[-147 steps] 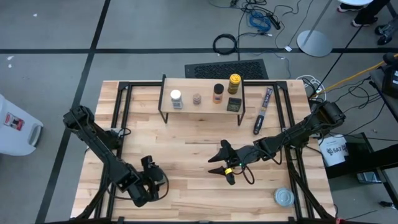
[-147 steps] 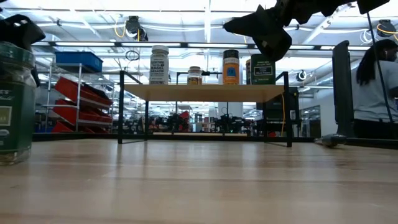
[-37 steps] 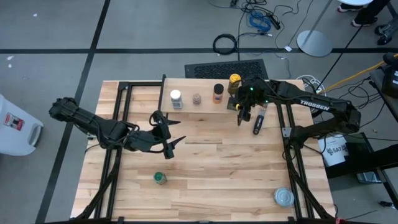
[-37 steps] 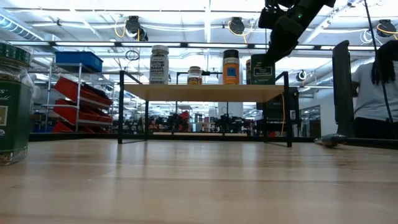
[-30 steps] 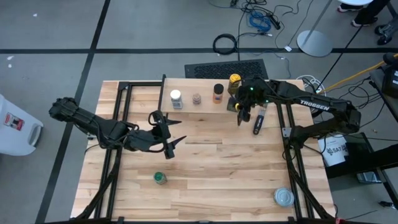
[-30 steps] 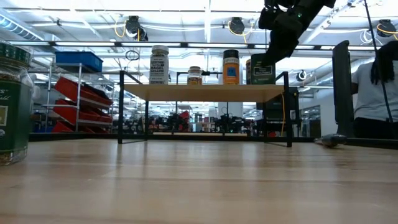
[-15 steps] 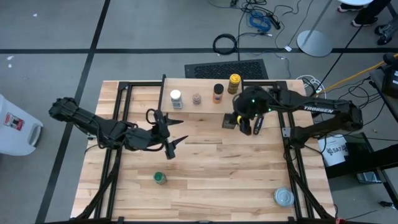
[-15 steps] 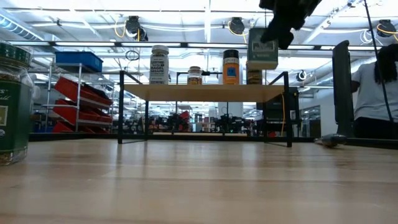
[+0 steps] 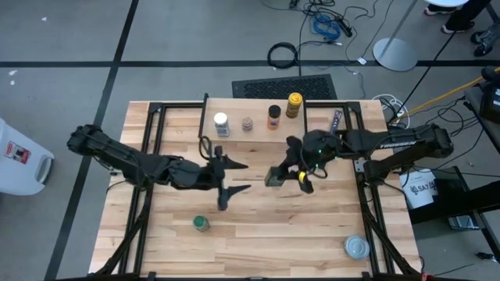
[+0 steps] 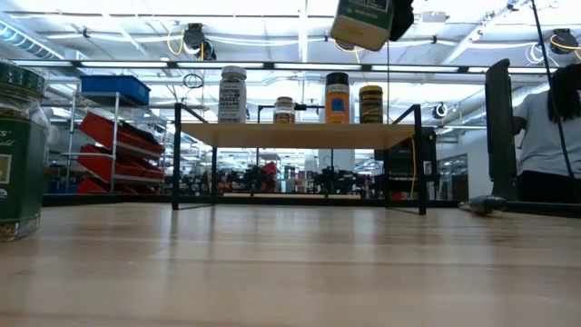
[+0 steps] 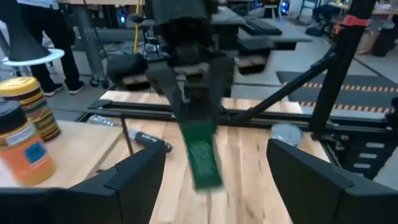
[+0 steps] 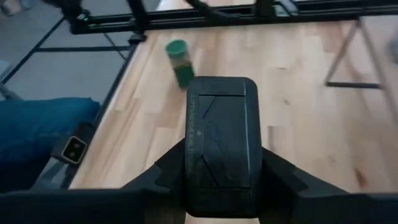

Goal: Shelf spices
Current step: Remove the rectangular black seasoning bottle from the shelf

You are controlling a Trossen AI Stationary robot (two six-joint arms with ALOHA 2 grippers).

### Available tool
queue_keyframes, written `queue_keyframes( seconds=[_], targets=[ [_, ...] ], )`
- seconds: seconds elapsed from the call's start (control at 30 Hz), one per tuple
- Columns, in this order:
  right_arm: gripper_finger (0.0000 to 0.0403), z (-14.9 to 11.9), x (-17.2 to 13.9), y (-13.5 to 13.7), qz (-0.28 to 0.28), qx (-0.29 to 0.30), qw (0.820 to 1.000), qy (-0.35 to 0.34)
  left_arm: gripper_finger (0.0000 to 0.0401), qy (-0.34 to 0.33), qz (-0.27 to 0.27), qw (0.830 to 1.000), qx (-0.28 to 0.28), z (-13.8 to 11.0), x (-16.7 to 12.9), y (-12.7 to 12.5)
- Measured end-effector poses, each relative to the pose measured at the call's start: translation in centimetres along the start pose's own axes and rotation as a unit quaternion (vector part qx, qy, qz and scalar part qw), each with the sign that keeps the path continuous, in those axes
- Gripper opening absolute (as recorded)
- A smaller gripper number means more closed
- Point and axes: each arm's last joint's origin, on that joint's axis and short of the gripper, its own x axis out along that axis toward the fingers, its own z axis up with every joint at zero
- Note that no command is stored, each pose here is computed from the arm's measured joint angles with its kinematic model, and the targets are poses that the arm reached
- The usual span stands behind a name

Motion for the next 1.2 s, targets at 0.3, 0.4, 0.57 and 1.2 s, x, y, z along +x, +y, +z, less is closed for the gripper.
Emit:
queue_keyframes(
  seconds=[0.3, 0.4, 0.57, 1.2],
  targets=[
    [0.0127, -1.1, 3.9, 1.6, -0.03, -0.014, 0.999, 0.04, 0.03, 0.015, -0.004, 0.999, -0.028, -1.7, 2.3, -0.6],
    [0.0128, -1.4, 5.0, 1.8, -0.03, -0.01, 0.998, 0.051, 0.0323, 0.025, -0.005, 0.999, -0.025, -2.3, 2.8, -0.8],
    [0.0128, -1.8, 6.3, 1.9, -0.028, -0.005, 0.998, 0.06, 0.0362, 0.054, -0.003, 0.998, -0.013, -3.7, 3.8, -1.2],
    [0.0128, -1.6, 7.2, 1.8, -0.029, -0.006, 0.999, 0.044, 0.0373, 0.092, 0.011, 0.996, 0.003, -5.8, 5.4, -1.2]
  ],
)
